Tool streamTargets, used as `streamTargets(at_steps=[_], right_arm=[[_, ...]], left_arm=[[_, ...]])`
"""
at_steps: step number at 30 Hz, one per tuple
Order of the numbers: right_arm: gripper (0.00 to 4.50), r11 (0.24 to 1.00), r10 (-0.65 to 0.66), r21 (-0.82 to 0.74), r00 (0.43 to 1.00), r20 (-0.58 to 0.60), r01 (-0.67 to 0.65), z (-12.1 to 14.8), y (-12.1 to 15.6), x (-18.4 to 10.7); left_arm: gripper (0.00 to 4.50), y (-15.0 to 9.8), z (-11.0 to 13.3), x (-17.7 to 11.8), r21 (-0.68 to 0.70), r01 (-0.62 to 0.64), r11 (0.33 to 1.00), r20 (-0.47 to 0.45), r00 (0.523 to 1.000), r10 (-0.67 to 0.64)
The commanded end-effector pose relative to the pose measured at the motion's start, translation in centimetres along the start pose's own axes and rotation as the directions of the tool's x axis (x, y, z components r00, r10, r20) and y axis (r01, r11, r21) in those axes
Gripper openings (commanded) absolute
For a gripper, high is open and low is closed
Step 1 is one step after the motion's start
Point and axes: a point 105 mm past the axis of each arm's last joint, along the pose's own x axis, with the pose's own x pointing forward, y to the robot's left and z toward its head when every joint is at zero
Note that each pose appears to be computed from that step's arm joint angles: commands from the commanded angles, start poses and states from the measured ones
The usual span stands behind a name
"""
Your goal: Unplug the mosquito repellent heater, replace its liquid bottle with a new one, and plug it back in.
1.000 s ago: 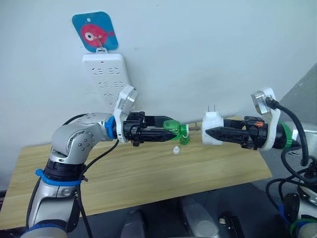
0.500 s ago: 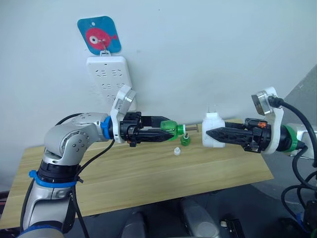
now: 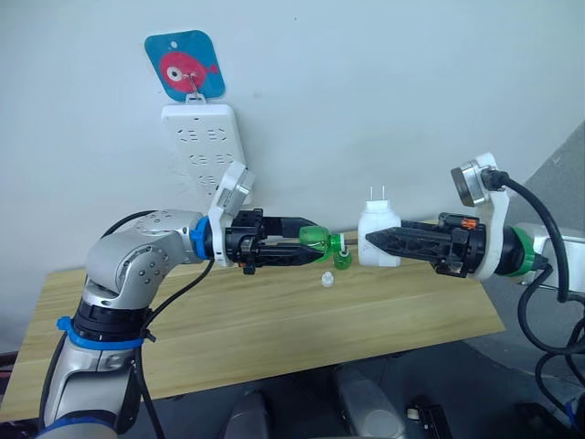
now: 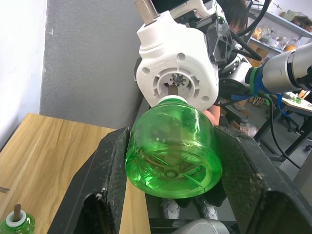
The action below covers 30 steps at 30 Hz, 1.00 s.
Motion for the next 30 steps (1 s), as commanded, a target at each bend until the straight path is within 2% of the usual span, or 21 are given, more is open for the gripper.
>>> streamTargets(at_steps=[1,16,30], right_arm=[[2.97,1.000,0.019,-0.024,1.000,0.019,-0.018,0.4,0.7,0.0],[2.97,0.998,0.059,-0.018,0.998,-0.030,-0.059,-0.2,1.2,0.3],[2.97,0.997,0.080,-0.008,0.997,-0.005,-0.080,0.0,1.2,1.2]], left_arm=[[2.34,-0.5,0.7,0.1,0.042,0.017,0.999,0.004,1.000,-0.017],[2.34,-0.5,0.2,0.2,0.056,0.033,0.998,-0.030,0.999,-0.031],[2.34,-0.7,-0.2,0.5,0.055,0.047,0.997,-0.028,0.999,-0.046]])
